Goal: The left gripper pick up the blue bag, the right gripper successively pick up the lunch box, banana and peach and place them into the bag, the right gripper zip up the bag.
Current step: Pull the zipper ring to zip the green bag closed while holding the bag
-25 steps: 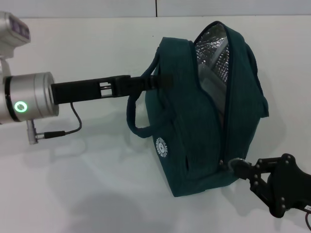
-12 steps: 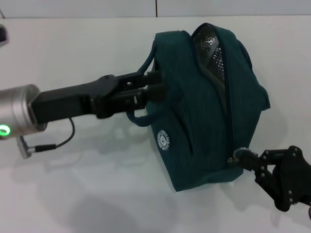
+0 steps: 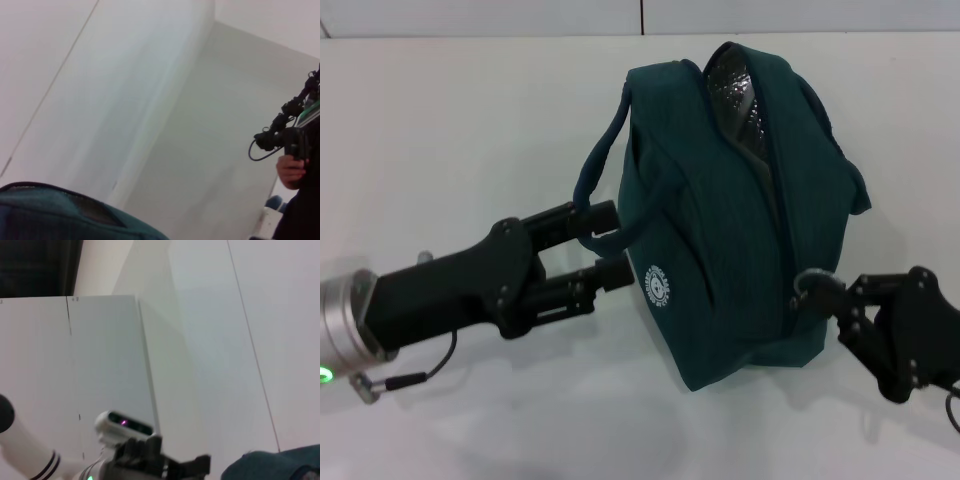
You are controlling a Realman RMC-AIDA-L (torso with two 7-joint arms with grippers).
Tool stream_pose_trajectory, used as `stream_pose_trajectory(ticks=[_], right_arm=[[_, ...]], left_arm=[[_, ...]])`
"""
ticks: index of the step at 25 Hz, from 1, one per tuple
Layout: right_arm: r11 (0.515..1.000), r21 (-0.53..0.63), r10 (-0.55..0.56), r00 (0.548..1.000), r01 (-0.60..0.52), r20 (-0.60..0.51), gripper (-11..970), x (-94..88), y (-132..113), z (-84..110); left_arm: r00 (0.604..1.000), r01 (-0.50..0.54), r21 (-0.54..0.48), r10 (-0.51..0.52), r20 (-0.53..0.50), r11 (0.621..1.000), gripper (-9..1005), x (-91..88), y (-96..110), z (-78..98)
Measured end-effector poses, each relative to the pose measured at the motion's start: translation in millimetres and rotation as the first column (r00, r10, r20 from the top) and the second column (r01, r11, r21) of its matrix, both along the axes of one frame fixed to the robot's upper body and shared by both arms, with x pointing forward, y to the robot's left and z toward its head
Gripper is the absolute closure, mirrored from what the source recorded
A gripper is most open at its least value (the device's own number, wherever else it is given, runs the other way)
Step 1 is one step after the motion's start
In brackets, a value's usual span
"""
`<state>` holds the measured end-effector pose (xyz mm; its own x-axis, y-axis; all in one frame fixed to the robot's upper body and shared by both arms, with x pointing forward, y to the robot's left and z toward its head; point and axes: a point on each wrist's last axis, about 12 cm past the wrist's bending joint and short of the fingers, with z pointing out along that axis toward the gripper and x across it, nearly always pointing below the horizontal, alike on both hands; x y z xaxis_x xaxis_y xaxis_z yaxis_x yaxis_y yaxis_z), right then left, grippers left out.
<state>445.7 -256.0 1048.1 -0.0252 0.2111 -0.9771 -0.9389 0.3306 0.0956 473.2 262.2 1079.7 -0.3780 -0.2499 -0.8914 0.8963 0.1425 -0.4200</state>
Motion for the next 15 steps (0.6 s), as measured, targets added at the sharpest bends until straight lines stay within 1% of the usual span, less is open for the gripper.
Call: stream_pose_trajectory(ticks=[3, 8, 9, 11, 13, 15], right_arm=[[1.000, 0.015, -0.023, 1.000, 0.022, 0.012, 946, 4.4, -0.1, 2.7], [0.998, 0.040, -0.045, 0.998, 0.043, 0.038, 946, 12.4, 1.0, 8.6], [0.998, 0.053, -0.050, 0.997, 0.047, 0.052, 946, 16.4, 1.9, 11.8], [0.997, 0.058, -0.049, 0.997, 0.045, 0.058, 946, 18.0, 2.5, 13.4], [0.997, 0.071, -0.042, 0.996, 0.036, 0.076, 945, 23.9, 5.4, 18.0], [0.997, 0.078, -0.032, 0.996, 0.025, 0.088, 945, 30.0, 9.1, 21.9]], left_arm=[[0.999, -0.032, 0.003, 0.032, 0.044, 0.999, 283, -10.4, 0.2, -8.8], [0.996, -0.067, 0.008, 0.067, 0.064, 0.998, 297, -20.3, -0.3, -18.4], [0.992, -0.083, 0.010, 0.082, 0.095, 0.996, 300, -24.5, -2.7, -22.6], [0.989, -0.091, 0.010, 0.089, 0.115, 0.996, 306, -26.4, -4.0, -24.2], [0.984, -0.104, 0.006, 0.102, 0.144, 0.995, 311, -30.5, -7.0, -27.6], [0.983, -0.113, 0.008, 0.111, 0.147, 0.994, 317, -32.1, -8.5, -30.0]])
